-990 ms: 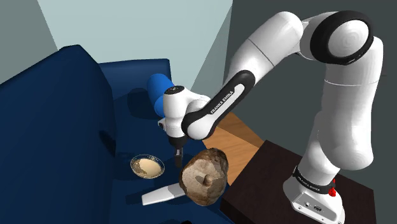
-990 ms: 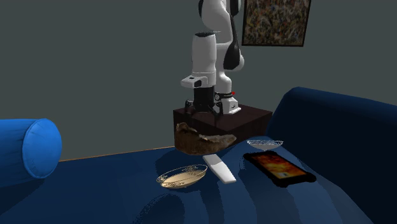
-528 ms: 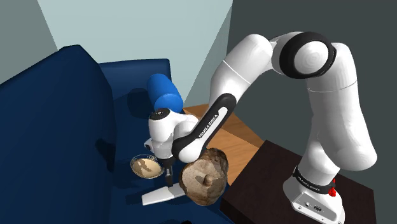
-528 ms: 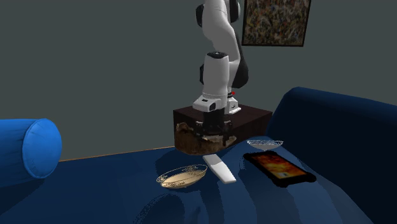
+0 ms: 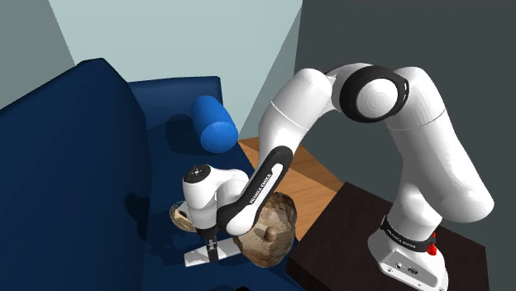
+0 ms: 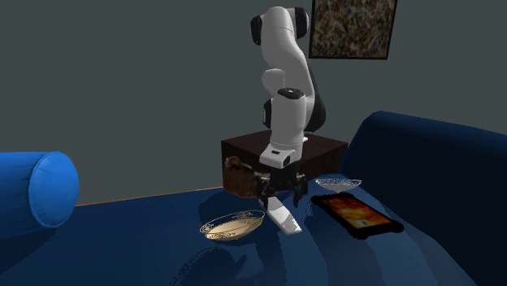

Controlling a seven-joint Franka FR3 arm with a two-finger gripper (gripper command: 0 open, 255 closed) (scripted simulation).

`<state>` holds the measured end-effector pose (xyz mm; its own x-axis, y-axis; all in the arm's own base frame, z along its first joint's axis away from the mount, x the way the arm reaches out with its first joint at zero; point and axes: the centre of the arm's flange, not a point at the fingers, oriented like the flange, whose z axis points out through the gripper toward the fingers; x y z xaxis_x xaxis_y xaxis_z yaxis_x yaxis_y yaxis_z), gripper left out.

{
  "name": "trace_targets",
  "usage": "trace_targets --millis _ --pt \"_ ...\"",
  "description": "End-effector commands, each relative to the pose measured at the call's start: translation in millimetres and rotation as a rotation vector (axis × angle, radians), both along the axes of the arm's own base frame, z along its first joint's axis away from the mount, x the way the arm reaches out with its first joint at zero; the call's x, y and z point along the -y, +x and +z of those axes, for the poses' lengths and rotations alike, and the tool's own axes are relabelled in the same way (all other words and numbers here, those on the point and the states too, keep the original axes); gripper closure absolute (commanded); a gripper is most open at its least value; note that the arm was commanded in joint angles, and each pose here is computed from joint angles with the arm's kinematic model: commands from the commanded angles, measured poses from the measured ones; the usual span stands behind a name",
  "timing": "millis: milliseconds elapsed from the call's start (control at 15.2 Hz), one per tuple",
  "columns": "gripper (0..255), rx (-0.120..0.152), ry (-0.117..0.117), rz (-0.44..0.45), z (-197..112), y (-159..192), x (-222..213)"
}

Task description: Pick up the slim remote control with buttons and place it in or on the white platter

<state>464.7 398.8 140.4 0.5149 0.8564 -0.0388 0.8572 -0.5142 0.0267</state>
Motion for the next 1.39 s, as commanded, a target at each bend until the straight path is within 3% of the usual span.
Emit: trace_targets --millis 0,132,660,726,1320 --pt "0 0.0 0.0 0.001 -11.6 0.6 0.5" --pt "0 0.0 0.0 0.001 -25.2 0.6 1.2" --pt "0 0.0 0.0 0.001 -25.2 0.6 1.2" --pt "255 0.0 0.0 0.001 -25.2 0.6 1.2" --pt "255 0.0 0.0 0.001 -25.2 0.6 1.2"
